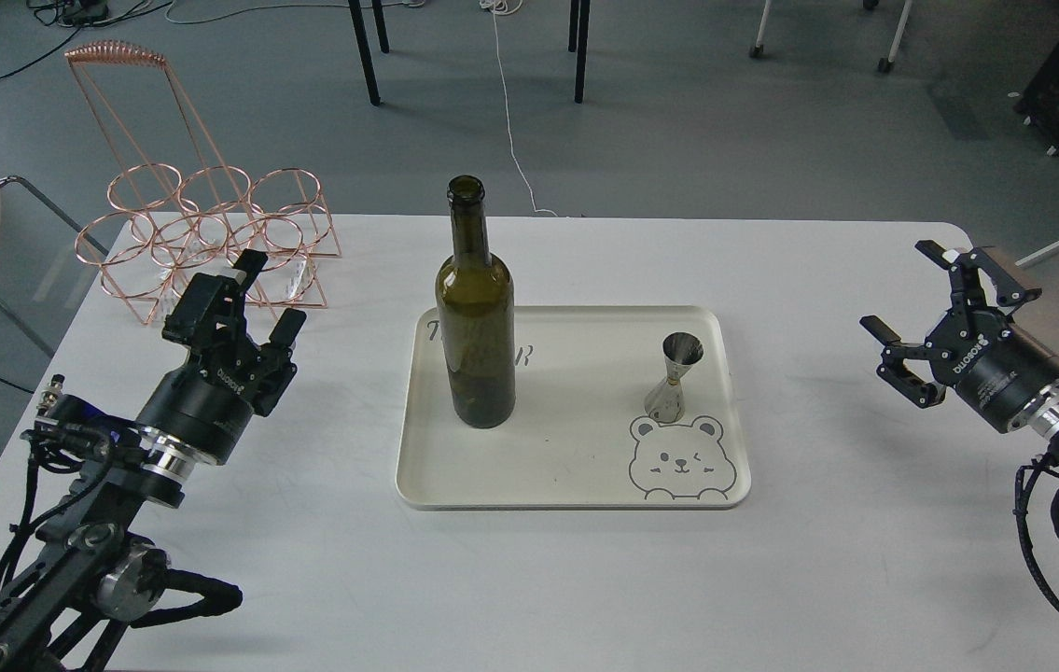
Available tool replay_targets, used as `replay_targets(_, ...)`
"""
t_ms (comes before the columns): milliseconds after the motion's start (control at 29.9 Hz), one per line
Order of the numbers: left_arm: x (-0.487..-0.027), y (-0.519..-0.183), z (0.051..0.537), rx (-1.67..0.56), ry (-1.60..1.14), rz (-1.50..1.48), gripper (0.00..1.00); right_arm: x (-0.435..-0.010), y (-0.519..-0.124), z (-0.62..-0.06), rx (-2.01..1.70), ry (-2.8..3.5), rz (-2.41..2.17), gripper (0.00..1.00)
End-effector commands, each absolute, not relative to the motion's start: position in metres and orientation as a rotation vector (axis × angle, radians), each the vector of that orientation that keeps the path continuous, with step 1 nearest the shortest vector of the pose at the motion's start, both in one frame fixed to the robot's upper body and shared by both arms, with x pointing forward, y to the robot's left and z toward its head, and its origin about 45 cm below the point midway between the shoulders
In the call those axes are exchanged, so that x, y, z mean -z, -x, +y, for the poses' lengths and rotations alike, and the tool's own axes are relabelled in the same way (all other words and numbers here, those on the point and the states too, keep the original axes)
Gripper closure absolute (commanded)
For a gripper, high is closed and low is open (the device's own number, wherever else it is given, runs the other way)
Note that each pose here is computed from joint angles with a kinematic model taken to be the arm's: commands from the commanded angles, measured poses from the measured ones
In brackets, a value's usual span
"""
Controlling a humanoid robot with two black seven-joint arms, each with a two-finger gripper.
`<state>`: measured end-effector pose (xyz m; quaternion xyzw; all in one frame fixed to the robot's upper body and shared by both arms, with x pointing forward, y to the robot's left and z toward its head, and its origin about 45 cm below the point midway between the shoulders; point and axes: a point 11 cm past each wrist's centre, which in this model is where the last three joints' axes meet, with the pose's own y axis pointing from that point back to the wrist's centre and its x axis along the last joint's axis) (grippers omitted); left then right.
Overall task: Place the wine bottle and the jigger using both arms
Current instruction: 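Move the right gripper toward the steel jigger on the tray, then close the right gripper around the steel jigger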
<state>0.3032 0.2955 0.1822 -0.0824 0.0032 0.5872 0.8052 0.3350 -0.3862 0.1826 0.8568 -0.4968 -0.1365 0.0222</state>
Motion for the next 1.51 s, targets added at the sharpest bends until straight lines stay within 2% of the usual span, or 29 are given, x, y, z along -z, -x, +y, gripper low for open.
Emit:
replay_targets(0, -0.190, -0.303, 0.299, -1.256, 0.217, -0.035, 0.02, -0.189, -0.321, -0.365, 0.127, -2.633, -1.152, 0.01)
replay_targets(301, -0.187, -0.300, 0.297, -1.251, 0.210, -0.028, 0.02, -0.167, -0.302, -0.345, -0.995, -2.094, -0.793, 0.04)
replay_targets(435, -0.185, -0.299, 0.297, -1.251, 0.207, -0.026, 0.02, -0.149, -0.291, -0.316, -1.281, -2.020, -0.683, 0.04)
replay_targets(770, -0.185, -0.298, 0.296, -1.250, 0.207, -0.024, 0.02, -0.109, -0.308, -0.290, -1.486, -1.891, -0.454, 0.03)
replay_targets(1171, -0.186, -0.299, 0.297, -1.251, 0.207, -0.028, 0.02, -0.096, -0.336, -0.262, -1.506, -1.864, -0.468, 0.08)
replay_targets(1305, -0.186, -0.298, 0.296, -1.249, 0.207, -0.029, 0.02, -0.092, -0.337, -0.242, -1.513, -1.896, -0.477, 0.13)
replay_targets(1472, -0.186, -0.298, 0.296, -1.247, 0.207, -0.028, 0.02, -0.091, -0.343, -0.235, -1.517, -1.894, -0.482, 0.27)
